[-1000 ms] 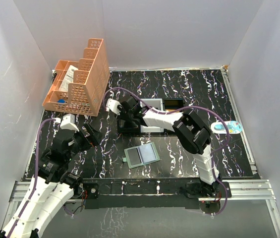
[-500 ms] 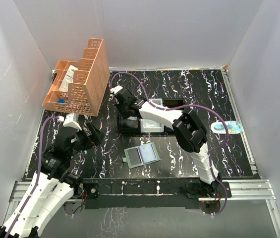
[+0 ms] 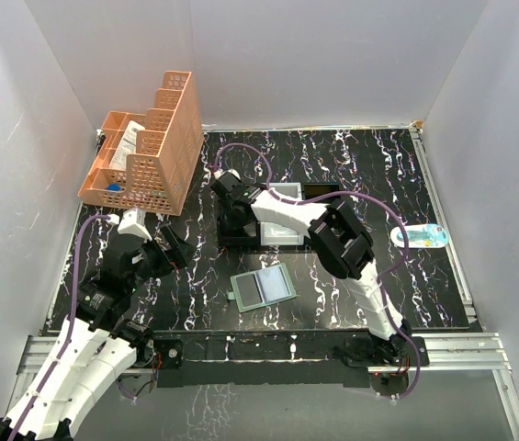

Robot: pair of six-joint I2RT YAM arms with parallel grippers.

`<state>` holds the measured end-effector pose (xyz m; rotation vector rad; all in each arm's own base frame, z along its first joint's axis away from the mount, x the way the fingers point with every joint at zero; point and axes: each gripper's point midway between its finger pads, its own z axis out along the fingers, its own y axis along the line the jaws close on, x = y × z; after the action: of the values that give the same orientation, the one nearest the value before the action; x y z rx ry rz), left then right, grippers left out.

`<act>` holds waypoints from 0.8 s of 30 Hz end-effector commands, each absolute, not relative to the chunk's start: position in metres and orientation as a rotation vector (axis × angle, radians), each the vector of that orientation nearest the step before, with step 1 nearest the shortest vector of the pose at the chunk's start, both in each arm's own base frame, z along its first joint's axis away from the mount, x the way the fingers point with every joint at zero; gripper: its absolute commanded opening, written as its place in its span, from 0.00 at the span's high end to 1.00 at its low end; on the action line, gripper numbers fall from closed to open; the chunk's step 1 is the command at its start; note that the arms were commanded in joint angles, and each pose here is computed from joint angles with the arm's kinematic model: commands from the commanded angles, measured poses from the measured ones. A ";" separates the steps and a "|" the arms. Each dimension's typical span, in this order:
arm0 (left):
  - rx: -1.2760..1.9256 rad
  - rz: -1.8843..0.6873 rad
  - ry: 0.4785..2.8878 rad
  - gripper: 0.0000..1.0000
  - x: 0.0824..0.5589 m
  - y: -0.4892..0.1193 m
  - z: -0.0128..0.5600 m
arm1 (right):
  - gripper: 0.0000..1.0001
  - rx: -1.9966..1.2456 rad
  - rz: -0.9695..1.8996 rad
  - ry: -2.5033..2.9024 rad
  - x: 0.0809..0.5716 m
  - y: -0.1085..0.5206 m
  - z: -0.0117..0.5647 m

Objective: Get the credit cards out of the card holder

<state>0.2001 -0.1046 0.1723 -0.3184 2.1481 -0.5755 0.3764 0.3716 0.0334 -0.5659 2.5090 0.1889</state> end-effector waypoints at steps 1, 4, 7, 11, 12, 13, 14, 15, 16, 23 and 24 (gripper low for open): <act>-0.318 -0.592 2.128 0.01 0.201 -0.105 0.180 | 0.88 -0.455 0.085 2.461 0.400 0.369 0.036; -0.320 -0.588 2.132 0.01 0.201 -0.105 0.179 | 0.86 -0.426 0.051 2.448 0.405 0.366 0.033; -0.319 -0.589 2.136 0.01 0.200 -0.105 0.177 | 0.84 -0.409 0.026 2.446 0.407 0.363 0.029; -0.321 -0.588 2.140 0.01 0.200 -0.105 0.174 | 0.79 -0.394 -0.010 2.445 0.407 0.357 0.025; -0.320 -0.589 2.141 0.01 0.200 -0.105 0.174 | 0.78 -0.394 -0.020 2.447 0.407 0.355 0.023; -0.321 -0.589 2.141 0.01 0.200 -0.105 0.174 | 0.77 -0.391 -0.031 2.447 0.406 0.353 0.022; -0.321 -0.590 2.142 0.01 0.199 -0.105 0.173 | 0.76 -0.391 -0.038 2.446 0.407 0.352 0.021; -0.321 -0.591 2.141 0.01 0.200 -0.105 0.174 | 0.75 -0.395 -0.041 2.447 0.406 0.352 0.019; -0.320 -0.590 2.141 0.01 0.200 -0.105 0.173 | 0.75 -0.397 -0.038 2.447 0.406 0.352 0.018; -0.321 -0.584 2.152 0.01 0.200 -0.105 0.169 | 0.75 -0.349 -0.116 2.401 0.415 0.341 0.020; -0.322 -0.584 2.153 0.01 0.200 -0.105 0.168 | 0.76 -0.332 -0.123 2.387 0.417 0.340 0.022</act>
<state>0.1999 -0.1046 0.1702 -0.3215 2.1494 -0.5763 0.4110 0.3568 0.0328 -0.3891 2.4108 -0.0140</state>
